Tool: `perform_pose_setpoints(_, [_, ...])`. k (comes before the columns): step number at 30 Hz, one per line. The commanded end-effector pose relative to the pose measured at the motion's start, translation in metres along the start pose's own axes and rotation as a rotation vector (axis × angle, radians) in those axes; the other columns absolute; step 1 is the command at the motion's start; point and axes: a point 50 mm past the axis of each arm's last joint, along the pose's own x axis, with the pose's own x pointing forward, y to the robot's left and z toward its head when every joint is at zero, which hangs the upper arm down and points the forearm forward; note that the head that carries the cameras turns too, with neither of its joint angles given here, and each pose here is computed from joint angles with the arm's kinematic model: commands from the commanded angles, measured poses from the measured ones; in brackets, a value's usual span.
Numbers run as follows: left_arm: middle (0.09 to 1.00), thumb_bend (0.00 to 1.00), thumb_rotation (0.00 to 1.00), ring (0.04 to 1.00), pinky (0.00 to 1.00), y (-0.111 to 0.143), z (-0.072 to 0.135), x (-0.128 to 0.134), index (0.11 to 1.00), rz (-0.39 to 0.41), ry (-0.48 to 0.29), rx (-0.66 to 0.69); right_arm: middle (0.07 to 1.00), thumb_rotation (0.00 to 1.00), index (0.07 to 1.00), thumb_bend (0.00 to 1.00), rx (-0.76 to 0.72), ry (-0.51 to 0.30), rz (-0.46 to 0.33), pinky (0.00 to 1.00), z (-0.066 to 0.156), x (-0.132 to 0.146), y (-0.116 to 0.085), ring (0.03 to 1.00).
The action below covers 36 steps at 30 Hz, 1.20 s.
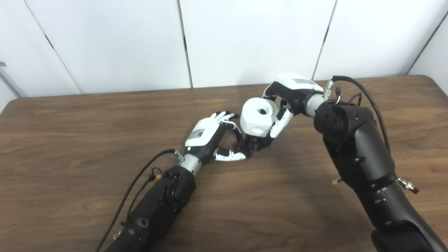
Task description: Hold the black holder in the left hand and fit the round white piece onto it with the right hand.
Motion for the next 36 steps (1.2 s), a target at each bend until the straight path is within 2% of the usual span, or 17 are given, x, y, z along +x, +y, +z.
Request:
perform_pose_setpoints(1, [0.893, 0.52, 0.07, 0.96, 1.0, -0.031, -0.005, -0.012, 0.476, -0.139, 0.045, 0.018, 0.412, 0.15, 0.489, 0.51, -0.03, -0.043, -0.07, 0.22, 0.015, -0.006, -0.027, 0.316])
perform_pose_setpoints(4, [0.891, 0.52, 0.07, 0.961, 1.0, -0.032, -0.005, -0.011, 0.477, -0.138, 0.044, 0.016, 0.399, 0.15, 0.488, 0.51, -0.045, -0.05, -0.071, 0.21, 0.018, -0.007, -0.033, 0.302])
perform_pose_setpoints(8, [0.892, 0.52, 0.07, 0.96, 1.0, -0.032, -0.004, -0.01, 0.477, -0.136, 0.043, 0.015, 0.447, 0.15, 0.488, 0.51, -0.059, -0.058, -0.077, 0.26, 0.02, -0.008, -0.039, 0.364])
perform_pose_setpoints(13, [0.891, 0.52, 0.07, 0.957, 1.0, -0.032, -0.004, -0.01, 0.477, -0.135, 0.043, 0.009, 0.437, 0.15, 0.488, 0.51, -0.066, -0.062, -0.078, 0.25, 0.021, -0.008, -0.042, 0.35])
perform_pose_setpoints(32, [0.895, 0.52, 0.07, 0.962, 1.0, -0.031, -0.005, -0.013, 0.477, -0.14, 0.048, 0.017, 0.456, 0.15, 0.487, 0.51, -0.057, -0.081, -0.069, 0.27, 0.017, -0.004, -0.036, 0.369])
perform_pose_setpoints(36, [0.896, 0.52, 0.07, 0.962, 1.0, -0.031, -0.005, -0.014, 0.477, -0.143, 0.048, 0.017, 0.53, 0.15, 0.487, 0.51, -0.036, -0.106, -0.073, 0.34, 0.015, -0.003, -0.034, 0.461])
